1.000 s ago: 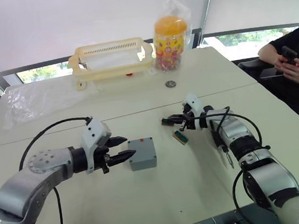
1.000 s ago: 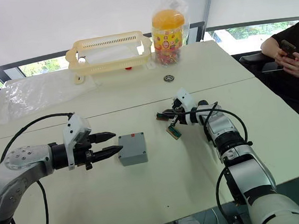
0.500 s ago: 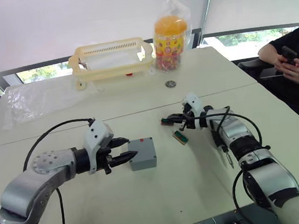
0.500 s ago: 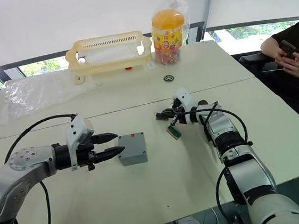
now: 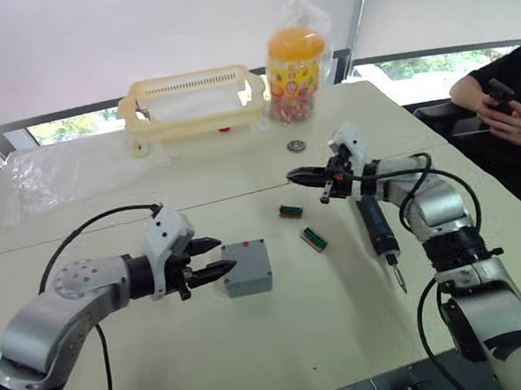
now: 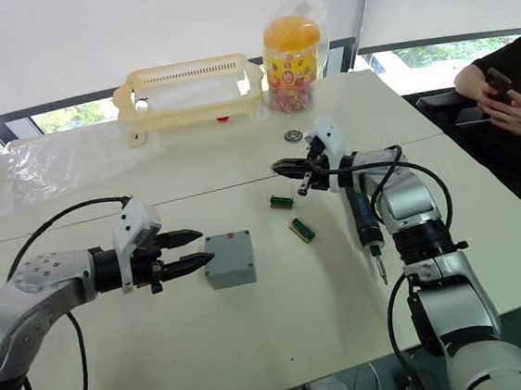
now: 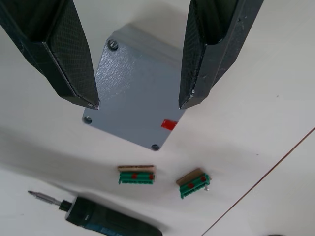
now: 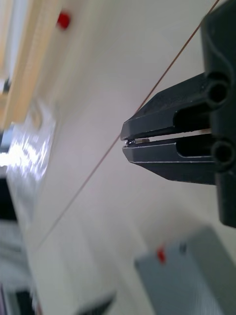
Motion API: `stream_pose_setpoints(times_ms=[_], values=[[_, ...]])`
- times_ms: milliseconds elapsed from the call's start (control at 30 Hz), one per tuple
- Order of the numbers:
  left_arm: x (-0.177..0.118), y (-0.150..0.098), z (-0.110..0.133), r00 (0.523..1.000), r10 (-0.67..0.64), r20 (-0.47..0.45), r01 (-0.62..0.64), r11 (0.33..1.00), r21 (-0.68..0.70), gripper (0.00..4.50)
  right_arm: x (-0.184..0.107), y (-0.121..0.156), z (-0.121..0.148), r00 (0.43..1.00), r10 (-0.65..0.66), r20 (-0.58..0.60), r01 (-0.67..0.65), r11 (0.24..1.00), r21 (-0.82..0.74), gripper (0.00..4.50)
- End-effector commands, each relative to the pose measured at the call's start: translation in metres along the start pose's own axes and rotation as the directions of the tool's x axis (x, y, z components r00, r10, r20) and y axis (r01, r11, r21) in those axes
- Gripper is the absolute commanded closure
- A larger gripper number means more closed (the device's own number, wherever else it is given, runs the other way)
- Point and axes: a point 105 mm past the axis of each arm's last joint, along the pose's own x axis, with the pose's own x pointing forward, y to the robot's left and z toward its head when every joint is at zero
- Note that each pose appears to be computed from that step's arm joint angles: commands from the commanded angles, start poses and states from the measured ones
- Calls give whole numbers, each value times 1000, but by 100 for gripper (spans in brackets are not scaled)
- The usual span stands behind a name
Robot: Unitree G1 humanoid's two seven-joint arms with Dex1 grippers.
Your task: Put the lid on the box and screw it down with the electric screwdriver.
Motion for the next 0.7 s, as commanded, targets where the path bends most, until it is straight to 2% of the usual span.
stream_pose_setpoints(times_ms=[33,233,700], values=[[-17,14,5,999,46,-14,-45,997,66,193,9,37,5,994,111,2,-111,994,11,445],[-23,14,5,999,30,-26,-28,997,74,193,20,55,-13,990,138,-37,-137,990,36,445],[-17,5,4,999,30,-9,-30,998,55,193,27,54,-34,986,140,-92,-137,990,45,445]])
